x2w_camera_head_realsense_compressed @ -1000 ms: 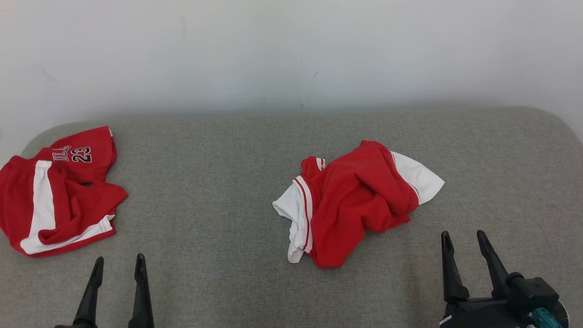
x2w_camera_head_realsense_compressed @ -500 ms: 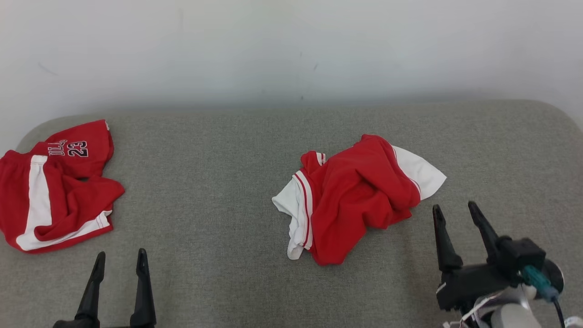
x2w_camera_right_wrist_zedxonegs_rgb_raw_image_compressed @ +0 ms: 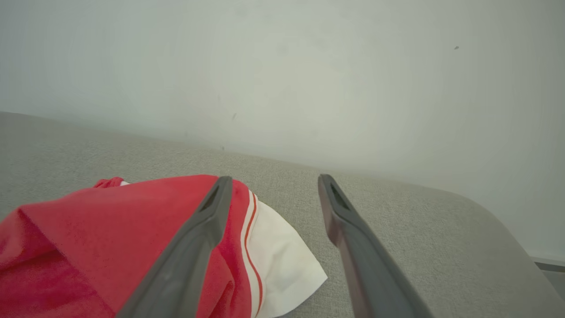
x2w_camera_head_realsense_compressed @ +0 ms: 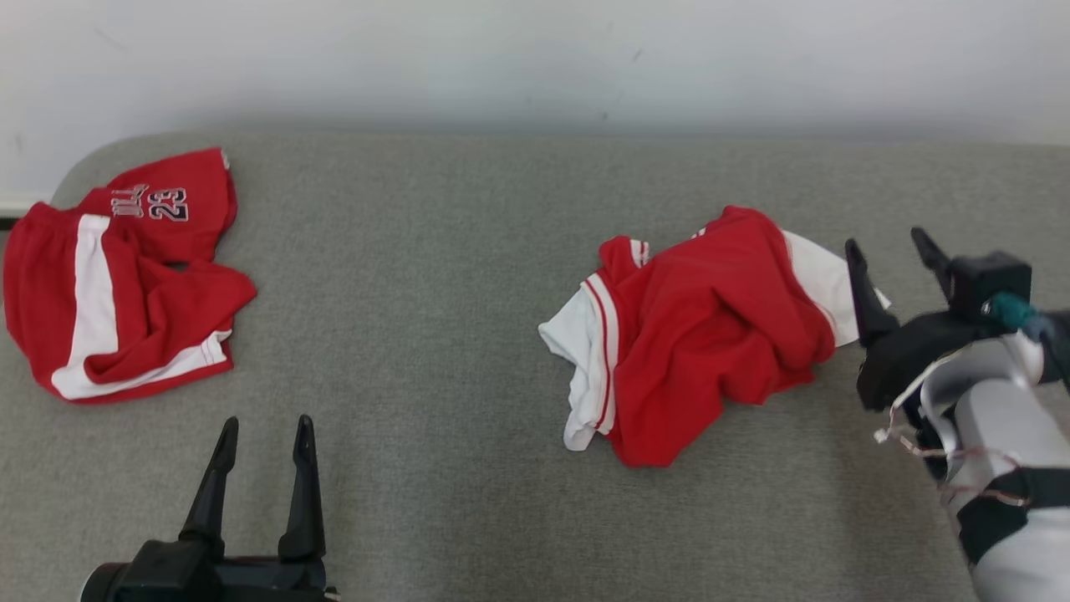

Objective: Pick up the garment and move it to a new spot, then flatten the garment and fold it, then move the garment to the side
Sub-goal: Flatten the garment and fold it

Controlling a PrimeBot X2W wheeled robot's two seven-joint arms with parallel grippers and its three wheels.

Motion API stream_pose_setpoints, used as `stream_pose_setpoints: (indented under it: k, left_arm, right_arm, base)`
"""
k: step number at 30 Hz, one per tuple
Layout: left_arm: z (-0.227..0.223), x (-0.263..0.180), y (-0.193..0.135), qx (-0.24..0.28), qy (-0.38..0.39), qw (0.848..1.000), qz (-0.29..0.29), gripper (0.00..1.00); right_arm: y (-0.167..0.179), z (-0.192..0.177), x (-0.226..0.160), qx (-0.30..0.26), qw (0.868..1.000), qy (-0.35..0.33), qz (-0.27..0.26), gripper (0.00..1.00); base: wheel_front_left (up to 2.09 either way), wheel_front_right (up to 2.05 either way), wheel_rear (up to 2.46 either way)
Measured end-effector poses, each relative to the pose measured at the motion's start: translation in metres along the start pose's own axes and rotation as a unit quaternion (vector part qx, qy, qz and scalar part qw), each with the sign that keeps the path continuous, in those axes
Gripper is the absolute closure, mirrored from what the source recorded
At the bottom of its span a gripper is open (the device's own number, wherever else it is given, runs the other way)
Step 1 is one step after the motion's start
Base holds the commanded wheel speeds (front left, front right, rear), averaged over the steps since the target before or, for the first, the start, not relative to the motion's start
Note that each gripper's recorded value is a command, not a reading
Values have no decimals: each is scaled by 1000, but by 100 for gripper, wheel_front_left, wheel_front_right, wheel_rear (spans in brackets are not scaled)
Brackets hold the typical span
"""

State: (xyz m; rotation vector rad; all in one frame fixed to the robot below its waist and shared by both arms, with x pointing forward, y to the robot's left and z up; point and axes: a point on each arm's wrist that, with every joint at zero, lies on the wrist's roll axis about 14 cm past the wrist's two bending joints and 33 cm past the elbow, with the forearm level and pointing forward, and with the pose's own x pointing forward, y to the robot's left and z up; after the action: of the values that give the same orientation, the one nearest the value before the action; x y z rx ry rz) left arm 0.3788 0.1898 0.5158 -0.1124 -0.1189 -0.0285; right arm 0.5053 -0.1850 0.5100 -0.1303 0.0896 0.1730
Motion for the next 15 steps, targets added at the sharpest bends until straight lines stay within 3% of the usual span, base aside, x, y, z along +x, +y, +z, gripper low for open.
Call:
stream_pose_setpoints:
  k: [7, 15]
  left_arm:
    - [-10, 8, 8, 1, 13, 1000, 10, 0]
    - [-22, 14, 22, 7, 30, 999, 29, 0]
  right_arm:
    - [-8, -27, 42, -17, 998, 66, 3, 0]
    - [-21, -81, 60, -7, 988, 152, -12, 0]
  base:
    - [0, 0, 0]
    - [0, 0, 0]
